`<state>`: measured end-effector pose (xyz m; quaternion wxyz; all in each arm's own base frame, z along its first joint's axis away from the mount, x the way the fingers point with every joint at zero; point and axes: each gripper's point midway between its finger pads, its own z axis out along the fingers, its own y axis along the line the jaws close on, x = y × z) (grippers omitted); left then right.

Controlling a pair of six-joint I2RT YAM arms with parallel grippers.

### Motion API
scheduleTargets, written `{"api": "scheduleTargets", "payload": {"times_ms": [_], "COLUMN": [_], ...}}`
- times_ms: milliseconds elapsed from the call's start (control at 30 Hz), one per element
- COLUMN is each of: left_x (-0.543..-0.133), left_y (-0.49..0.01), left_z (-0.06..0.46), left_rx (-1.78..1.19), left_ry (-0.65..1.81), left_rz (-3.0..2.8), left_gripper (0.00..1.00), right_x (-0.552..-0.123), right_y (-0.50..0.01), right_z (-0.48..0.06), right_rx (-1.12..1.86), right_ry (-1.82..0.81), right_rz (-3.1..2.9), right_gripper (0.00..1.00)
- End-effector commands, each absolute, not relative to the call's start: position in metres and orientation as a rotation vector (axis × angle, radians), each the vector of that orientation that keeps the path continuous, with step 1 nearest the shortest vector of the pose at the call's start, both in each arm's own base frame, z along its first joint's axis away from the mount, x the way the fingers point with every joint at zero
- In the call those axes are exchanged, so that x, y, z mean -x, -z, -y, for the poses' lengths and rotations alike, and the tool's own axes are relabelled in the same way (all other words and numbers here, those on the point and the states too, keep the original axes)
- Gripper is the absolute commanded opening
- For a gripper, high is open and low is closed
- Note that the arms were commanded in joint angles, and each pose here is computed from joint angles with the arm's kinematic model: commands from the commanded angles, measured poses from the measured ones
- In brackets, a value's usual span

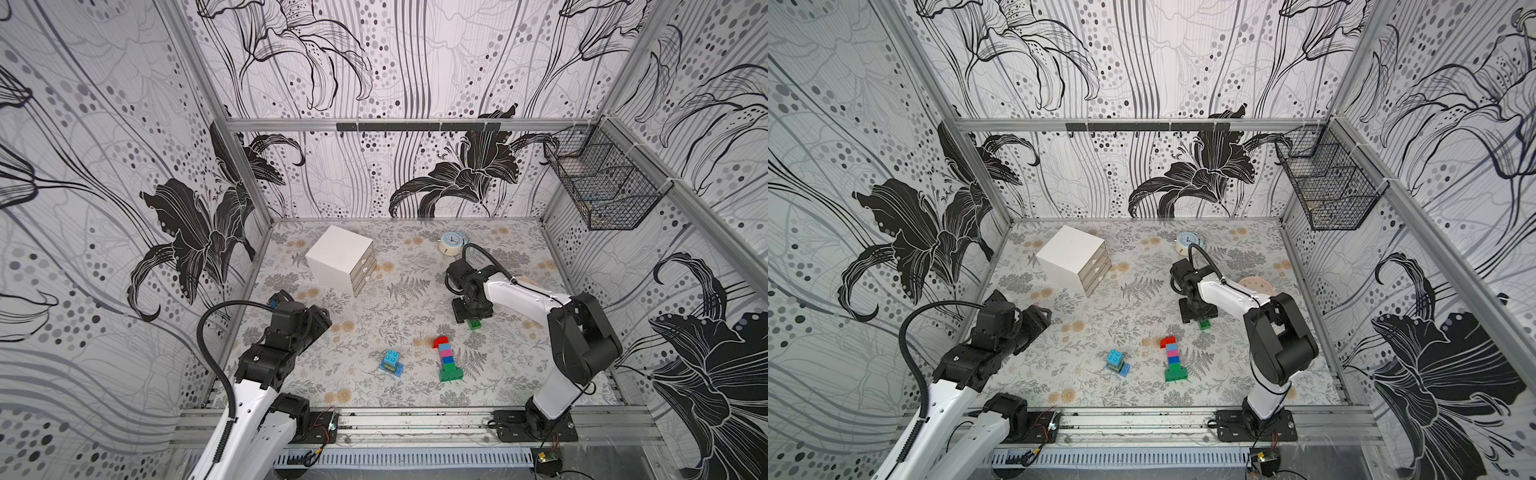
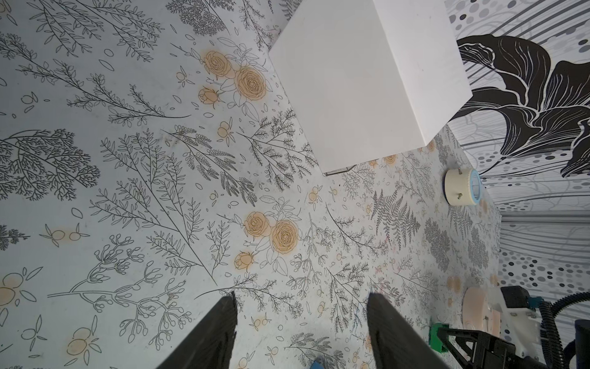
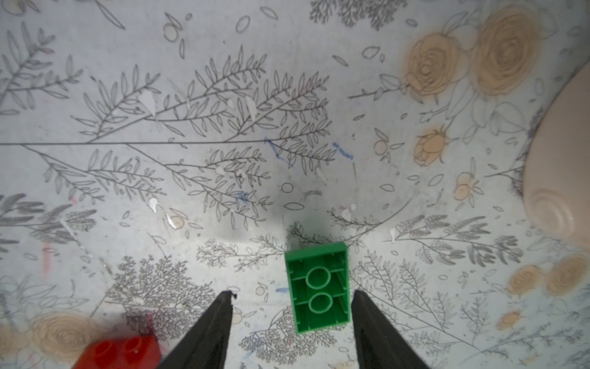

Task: Assemble the number 1 with lego
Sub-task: Pick up the lego brick from the center of the board.

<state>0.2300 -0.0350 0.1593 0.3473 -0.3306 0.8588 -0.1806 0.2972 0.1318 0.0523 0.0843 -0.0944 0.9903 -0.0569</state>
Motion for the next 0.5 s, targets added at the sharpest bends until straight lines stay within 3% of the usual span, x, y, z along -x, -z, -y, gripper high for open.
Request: {"api": "scheduleTargets", "payload": {"times_ms": [0, 167, 467], "left_x": [-0.238, -0.239, -0.238], "left_y": [-0.167, -0.168, -0.17], "left_z": [0.037, 0.039, 0.037], "left_rx": [0.823, 0.819, 0.824], "left_ry": [0.493, 0.5, 0.495], "left_rz": [-2.195, -2.196, -2.192], "left_gripper": [0.68, 0.68, 0.68], "right_x": [-0.291, -0.295, -0.299], "right_y": [-0.05, -0.04, -0.028], "right_z": [-0.125, -0.122, -0.125], "right_rx": [0.419, 0.442, 0.467], "right_ry": [0.208, 0.224, 0.183], "right_rz": [-3.014, -3.04, -3.086], "right_gripper": [0.62, 0.57, 0.36]}}
